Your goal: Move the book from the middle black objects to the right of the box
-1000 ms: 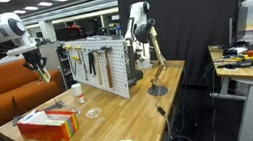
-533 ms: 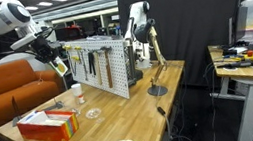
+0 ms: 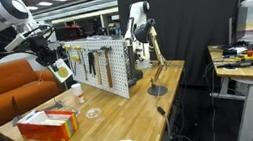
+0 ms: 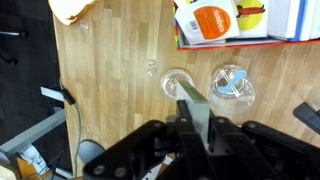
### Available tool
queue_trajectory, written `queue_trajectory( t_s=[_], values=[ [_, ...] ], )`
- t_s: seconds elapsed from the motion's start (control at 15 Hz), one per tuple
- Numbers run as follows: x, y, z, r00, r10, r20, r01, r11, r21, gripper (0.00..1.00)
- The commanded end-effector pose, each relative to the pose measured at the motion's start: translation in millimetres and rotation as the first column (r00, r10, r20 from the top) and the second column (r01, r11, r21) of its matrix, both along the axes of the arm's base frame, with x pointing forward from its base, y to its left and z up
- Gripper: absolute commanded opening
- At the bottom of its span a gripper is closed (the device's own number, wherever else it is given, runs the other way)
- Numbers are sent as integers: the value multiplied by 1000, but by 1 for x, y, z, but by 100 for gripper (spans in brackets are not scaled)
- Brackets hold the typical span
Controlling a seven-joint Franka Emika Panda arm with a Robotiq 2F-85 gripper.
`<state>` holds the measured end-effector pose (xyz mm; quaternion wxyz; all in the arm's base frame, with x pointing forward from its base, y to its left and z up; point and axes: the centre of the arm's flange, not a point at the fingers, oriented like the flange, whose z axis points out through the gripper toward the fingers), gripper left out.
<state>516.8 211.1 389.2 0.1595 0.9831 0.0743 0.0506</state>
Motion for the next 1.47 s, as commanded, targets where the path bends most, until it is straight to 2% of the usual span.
queue_trajectory(
  t_s=[0.0,0.13,0.2,0.33,0.53,0.73,1.0,1.13,1.4],
  values=[
    [0,1,0,1000,-1,0,1,1000,0,14],
    [0,1,-1,1000,-3,0,3,1000,0,14],
    [0,1,-1,1000,-3,0,3,1000,0,4],
    [4,-8,-4,999,-31,-20,32,999,30,4],
    [9,-44,-23,992,-121,-35,122,992,23,4],
    [2,-93,-54,968,-237,-79,239,971,12,4],
    [-18,-135,-101,927,-346,-146,345,938,-28,4],
    [-27,-140,-118,917,-365,-158,362,931,-52,4],
    [-37,-133,-138,917,-363,-163,358,932,-62,4]
  ],
)
